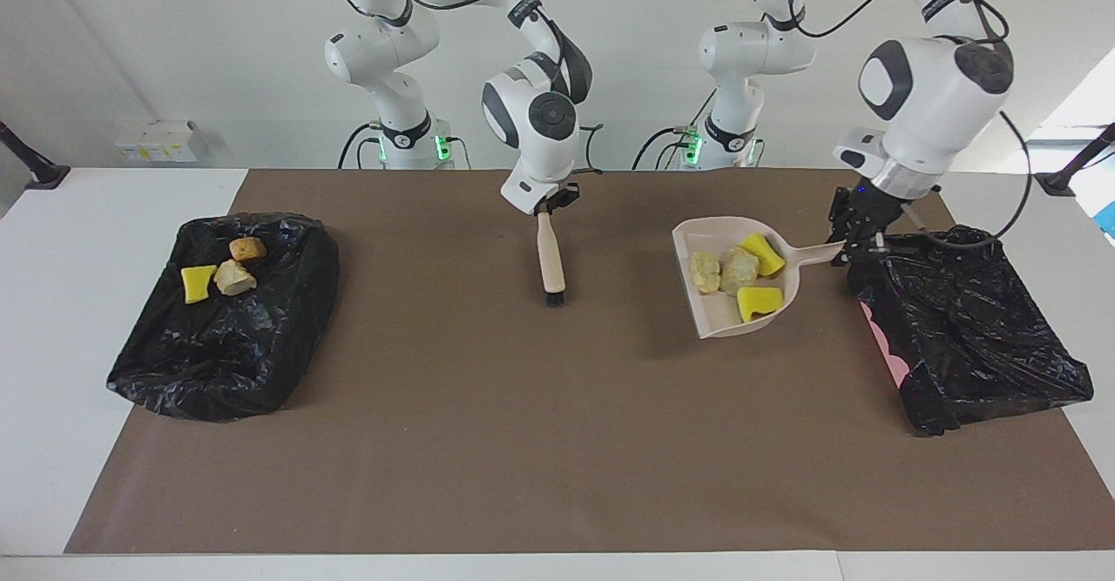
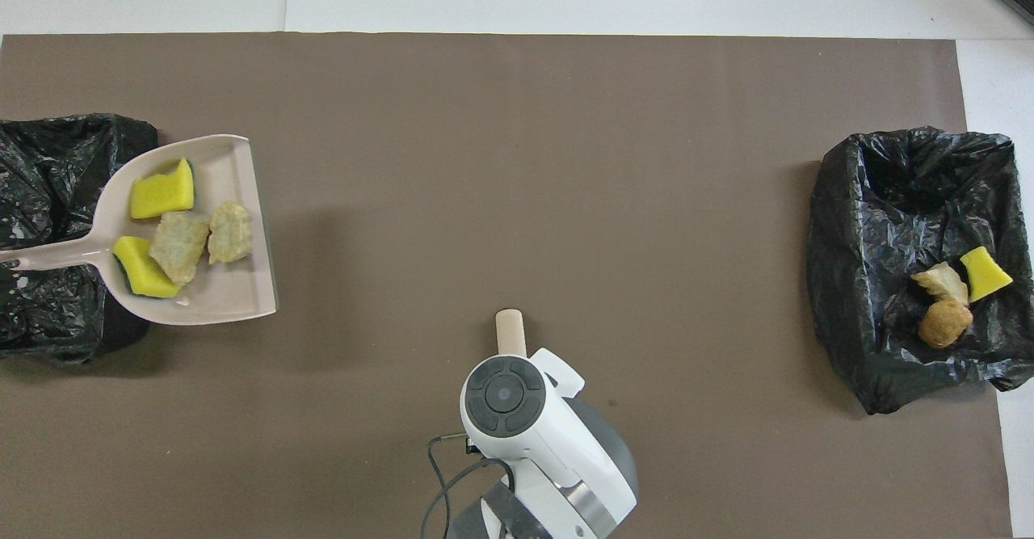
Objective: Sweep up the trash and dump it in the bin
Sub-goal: 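Carry the loaded dustpan to the bin with the left gripper, then tip the dustpan over the bin while the right gripper drops the brush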
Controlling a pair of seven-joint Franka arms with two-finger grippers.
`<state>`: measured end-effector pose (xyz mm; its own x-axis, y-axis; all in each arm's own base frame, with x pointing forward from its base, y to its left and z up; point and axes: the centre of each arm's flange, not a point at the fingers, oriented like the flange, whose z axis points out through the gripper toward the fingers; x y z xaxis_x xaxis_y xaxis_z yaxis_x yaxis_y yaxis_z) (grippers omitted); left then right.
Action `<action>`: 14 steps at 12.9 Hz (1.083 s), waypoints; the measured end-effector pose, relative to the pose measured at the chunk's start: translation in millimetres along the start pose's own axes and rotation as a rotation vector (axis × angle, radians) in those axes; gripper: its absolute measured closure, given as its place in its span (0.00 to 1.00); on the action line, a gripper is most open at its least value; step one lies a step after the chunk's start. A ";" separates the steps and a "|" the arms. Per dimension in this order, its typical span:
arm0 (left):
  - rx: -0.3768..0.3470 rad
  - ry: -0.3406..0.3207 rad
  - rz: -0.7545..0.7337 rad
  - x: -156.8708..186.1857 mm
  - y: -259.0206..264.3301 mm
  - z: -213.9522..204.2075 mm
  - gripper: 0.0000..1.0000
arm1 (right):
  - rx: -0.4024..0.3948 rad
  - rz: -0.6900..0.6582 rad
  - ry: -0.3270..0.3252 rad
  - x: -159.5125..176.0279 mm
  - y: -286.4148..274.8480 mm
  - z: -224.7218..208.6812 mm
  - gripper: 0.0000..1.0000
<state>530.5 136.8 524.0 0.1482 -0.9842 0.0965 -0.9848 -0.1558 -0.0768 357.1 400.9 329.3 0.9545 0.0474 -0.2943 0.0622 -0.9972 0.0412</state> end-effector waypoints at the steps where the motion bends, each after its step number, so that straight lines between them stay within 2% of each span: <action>1: 0.020 0.005 -0.036 -25.9 -1.7 -8.7 0.67 | 0.004 0.006 0.008 2.1 -5.8 2.1 0.75; 4: 0.060 -0.021 -0.093 -106.0 2.3 -28.7 0.67 | 0.008 0.015 0.011 8.0 -6.7 1.8 0.69; 5: 0.070 -0.049 -0.107 -134.5 7.2 -37.6 0.67 | 0.009 0.016 0.011 9.0 -6.5 1.2 0.62; 6: 0.069 -0.097 -0.105 -156.7 11.7 -44.6 0.67 | 0.015 0.018 0.017 11.0 -6.5 -2.6 0.47; 7: 0.064 -0.142 -0.097 -168.7 12.9 -48.4 0.67 | 0.023 0.022 0.022 13.8 -6.3 -8.7 0.37; 10: 0.089 -0.299 -0.067 -186.5 -0.3 -60.7 0.67 | 0.034 0.038 0.016 25.7 3.7 -39.7 0.01; 14: 0.064 -0.507 -0.001 -192.4 -12.8 -60.3 0.67 | 0.078 -0.030 0.028 48.5 62.4 -98.7 0.00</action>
<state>509.1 333.2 566.2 0.1897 -0.8986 -0.3956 -0.9795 -0.1456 -0.1391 436.1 346.6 411.8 0.9604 0.0779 -0.2676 0.0690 -0.9967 -0.0423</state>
